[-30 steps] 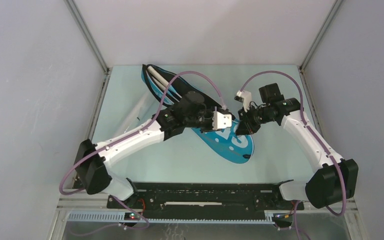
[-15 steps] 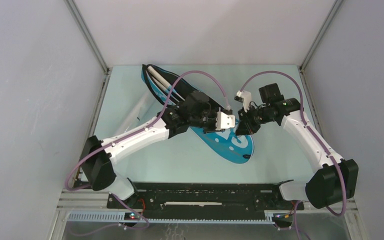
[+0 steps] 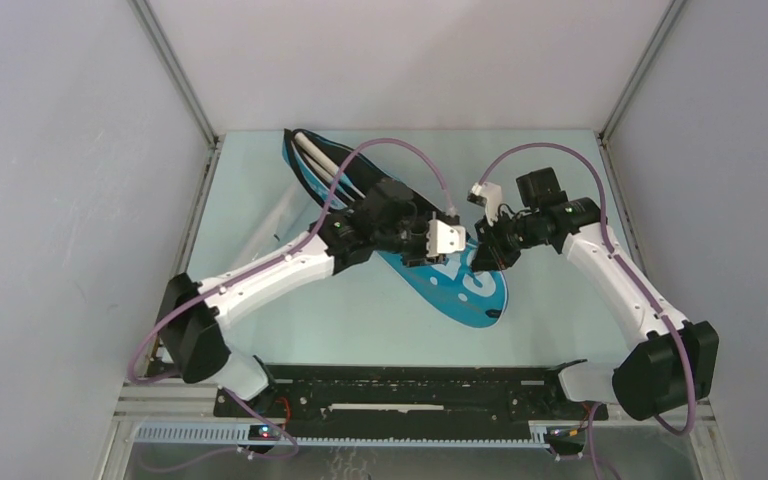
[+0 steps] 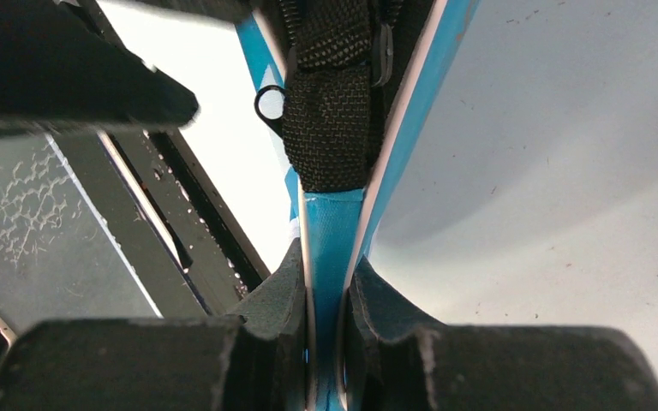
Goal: Pack up the badminton gear
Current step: Adjust the racket bag at the center of the board.
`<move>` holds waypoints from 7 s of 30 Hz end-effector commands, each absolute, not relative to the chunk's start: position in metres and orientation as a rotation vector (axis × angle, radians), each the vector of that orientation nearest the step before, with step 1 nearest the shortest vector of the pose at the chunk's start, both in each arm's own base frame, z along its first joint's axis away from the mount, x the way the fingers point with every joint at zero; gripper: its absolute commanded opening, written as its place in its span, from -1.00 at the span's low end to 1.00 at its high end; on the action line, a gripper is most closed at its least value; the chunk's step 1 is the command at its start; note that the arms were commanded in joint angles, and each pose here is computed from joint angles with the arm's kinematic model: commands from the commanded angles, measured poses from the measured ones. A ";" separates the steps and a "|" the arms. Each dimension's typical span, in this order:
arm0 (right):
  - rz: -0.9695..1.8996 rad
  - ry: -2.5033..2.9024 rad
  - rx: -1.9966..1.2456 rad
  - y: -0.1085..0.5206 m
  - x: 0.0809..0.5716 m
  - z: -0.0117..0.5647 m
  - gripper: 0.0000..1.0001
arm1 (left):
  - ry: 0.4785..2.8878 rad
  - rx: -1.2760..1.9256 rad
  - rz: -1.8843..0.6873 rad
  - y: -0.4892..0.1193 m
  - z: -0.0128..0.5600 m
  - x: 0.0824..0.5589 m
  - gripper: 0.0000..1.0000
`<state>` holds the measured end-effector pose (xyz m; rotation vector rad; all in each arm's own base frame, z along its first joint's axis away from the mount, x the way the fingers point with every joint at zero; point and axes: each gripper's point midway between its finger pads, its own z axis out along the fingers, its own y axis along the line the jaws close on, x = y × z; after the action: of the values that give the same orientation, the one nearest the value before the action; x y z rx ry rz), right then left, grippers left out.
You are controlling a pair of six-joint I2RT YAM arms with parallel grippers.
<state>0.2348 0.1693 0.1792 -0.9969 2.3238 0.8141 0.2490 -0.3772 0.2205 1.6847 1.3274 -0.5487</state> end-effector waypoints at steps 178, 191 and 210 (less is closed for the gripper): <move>0.456 1.980 -1.025 0.161 0.253 0.178 -1.00 | 1.610 0.966 -1.408 -0.402 0.287 0.288 -0.06; 0.449 1.980 -1.025 0.160 0.254 0.178 -1.00 | 1.707 1.013 -1.419 -0.402 0.256 0.277 -0.27; 0.423 2.006 -1.015 0.157 0.259 0.172 -1.00 | 1.624 1.298 -1.058 -0.378 0.230 0.257 -0.26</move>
<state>0.2512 0.1653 0.1825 -0.9523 2.0197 0.5220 0.2593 -0.3935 0.2368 1.1840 1.6806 -1.2305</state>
